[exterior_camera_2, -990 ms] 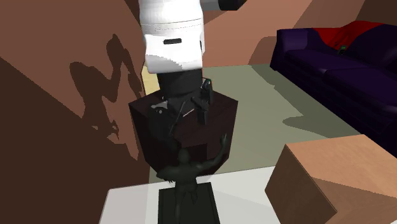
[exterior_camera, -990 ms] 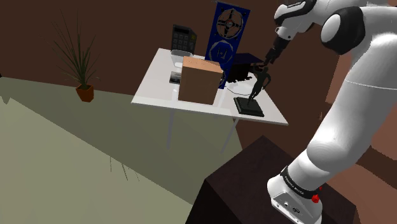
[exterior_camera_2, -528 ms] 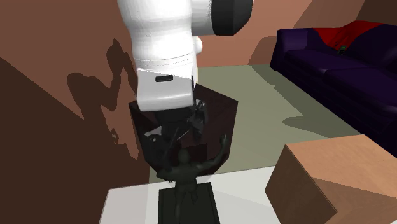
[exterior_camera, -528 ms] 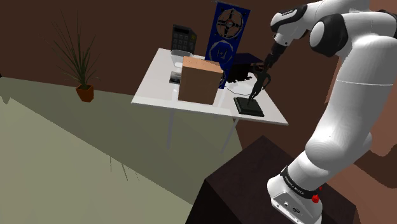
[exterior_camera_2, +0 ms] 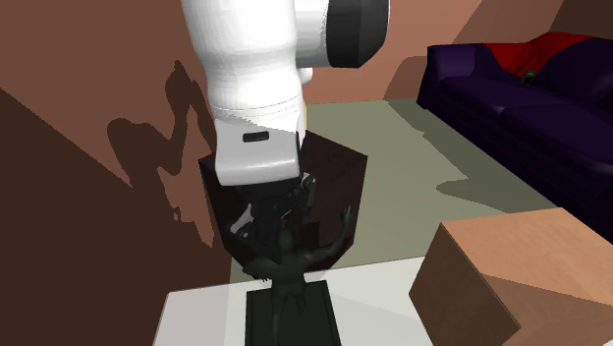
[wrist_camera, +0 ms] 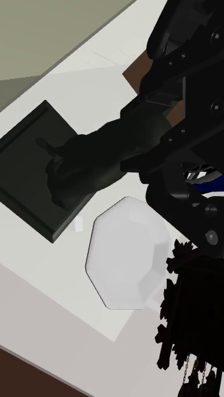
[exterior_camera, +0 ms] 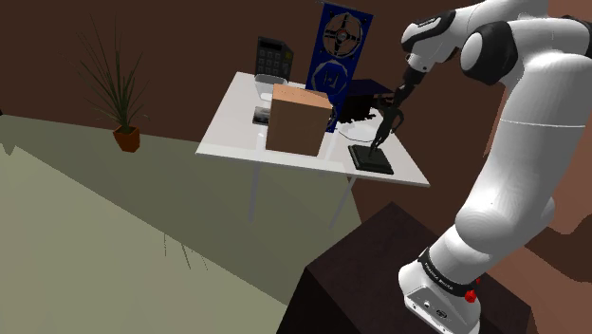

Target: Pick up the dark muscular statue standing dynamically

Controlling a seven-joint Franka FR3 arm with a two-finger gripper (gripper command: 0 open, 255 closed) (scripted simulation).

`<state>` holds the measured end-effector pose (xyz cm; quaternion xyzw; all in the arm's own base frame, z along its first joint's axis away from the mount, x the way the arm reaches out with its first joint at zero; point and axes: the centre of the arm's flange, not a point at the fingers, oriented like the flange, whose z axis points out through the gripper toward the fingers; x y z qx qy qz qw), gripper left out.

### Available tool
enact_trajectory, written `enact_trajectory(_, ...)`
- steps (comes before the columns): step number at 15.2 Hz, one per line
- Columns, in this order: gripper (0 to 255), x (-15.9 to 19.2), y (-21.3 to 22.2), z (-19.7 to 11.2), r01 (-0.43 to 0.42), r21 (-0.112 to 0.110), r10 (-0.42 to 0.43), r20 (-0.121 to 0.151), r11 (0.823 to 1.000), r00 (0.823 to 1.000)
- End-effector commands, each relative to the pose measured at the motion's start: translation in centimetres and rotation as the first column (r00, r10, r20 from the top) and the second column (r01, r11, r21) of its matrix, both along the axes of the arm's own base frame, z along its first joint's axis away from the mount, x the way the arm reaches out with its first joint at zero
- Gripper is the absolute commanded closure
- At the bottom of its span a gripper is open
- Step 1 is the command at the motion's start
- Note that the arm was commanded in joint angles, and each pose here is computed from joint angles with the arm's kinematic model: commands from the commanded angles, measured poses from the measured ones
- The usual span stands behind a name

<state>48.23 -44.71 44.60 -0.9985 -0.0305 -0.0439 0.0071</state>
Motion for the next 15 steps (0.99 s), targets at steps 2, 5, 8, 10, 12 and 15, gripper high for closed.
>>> enact_trajectory(2,255,0.0,0.0,0.0,0.0,0.0,0.0,0.0,1.0,1.0)
enact_trajectory(5,255,0.0,0.0,0.0,0.0,0.0,0.0,0.0,1.0,1.0)
enact_trajectory(8,255,0.0,0.0,1.0,0.0,0.0,0.0,0.0,1.0,1.0)
enact_trajectory(10,255,0.0,0.0,2.1,0.0,0.0,0.0,0.0,1.0,1.0)
enact_trajectory(12,255,0.0,0.0,3.2,0.0,0.0,0.0,0.0,1.0,1.0)
enact_trajectory(15,255,0.0,0.0,4.7,0.0,0.0,0.0,0.0,1.0,1.0)
